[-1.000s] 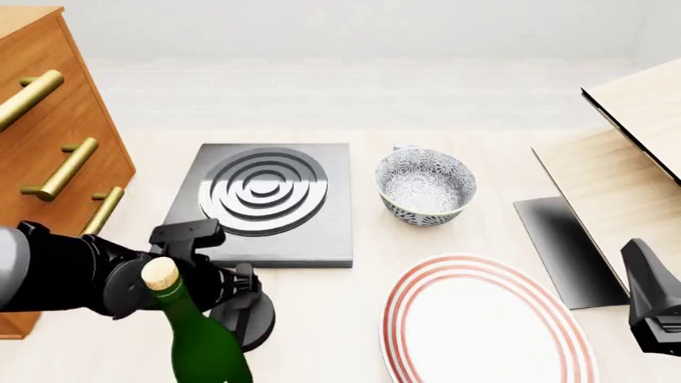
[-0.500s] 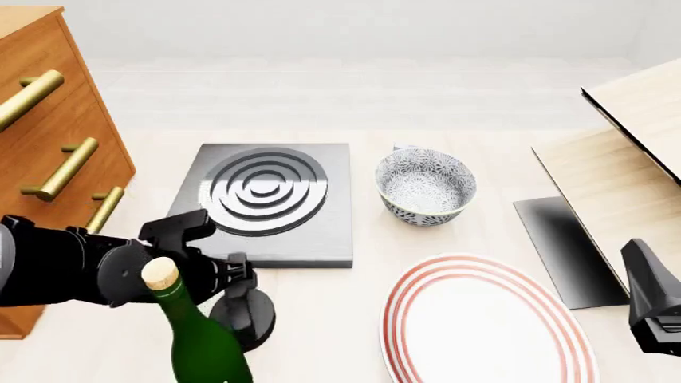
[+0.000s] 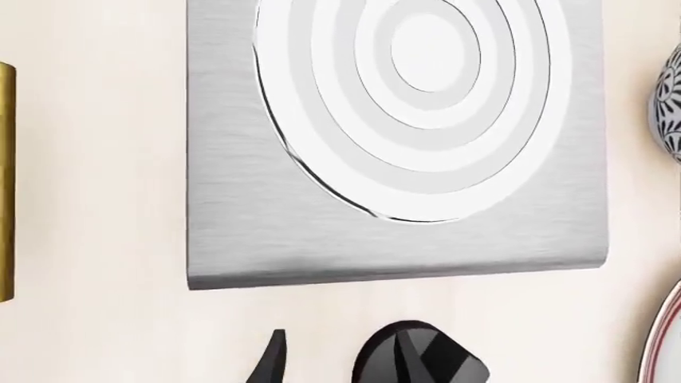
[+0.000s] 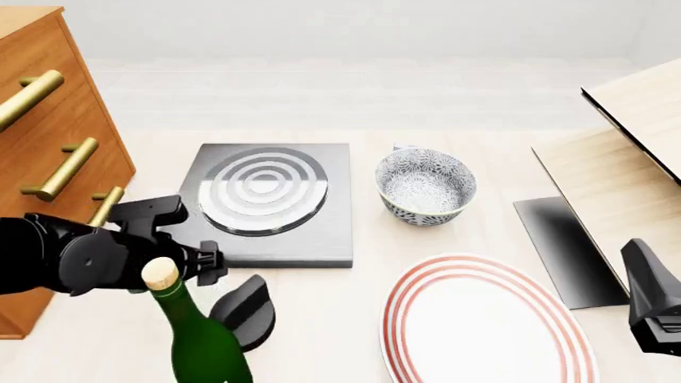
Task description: Turn on the stove.
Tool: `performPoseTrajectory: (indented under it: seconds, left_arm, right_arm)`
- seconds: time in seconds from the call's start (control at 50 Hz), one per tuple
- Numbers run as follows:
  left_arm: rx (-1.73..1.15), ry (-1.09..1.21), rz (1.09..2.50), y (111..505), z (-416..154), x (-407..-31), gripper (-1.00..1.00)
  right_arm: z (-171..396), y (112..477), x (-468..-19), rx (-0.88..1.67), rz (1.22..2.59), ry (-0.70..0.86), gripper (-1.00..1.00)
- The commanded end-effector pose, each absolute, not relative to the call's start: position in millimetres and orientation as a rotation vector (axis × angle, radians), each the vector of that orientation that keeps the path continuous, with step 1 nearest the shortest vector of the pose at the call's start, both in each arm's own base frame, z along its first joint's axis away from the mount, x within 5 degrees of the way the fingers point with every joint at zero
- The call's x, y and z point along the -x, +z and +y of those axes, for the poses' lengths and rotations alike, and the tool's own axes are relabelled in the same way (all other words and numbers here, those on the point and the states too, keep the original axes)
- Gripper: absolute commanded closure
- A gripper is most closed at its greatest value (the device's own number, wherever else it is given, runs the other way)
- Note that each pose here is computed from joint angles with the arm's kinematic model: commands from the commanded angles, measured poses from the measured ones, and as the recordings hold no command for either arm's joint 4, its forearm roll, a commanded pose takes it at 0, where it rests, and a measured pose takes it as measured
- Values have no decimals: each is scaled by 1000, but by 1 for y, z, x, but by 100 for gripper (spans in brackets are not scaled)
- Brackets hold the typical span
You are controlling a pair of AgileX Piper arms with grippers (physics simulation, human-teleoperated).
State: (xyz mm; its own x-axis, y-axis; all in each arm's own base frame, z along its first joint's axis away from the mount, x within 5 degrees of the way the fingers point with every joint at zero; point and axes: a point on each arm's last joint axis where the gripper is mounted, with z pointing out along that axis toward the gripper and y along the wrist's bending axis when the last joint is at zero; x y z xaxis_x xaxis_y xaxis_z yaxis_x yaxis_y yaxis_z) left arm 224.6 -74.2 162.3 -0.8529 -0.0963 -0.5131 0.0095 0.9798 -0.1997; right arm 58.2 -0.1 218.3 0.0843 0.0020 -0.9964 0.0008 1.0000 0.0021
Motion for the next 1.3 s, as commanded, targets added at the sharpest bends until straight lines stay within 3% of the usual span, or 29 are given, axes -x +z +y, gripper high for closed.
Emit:
performPoseTrajectory:
  seconds: [0.02,0.56,1.3]
  left_arm:
    - [53,-241,2550,179,-67,-230,-100]
    - [39,-216,2461,225,-53,-227,-100]
    - [-30,-197,2216,320,-38,-197,-100]
  right_arm:
    - [0,218,-58,-2,1486,1,-100]
    - [0,218,-58,-2,1486,1,-100]
    - [0,218,-58,-2,1486,1,-100]
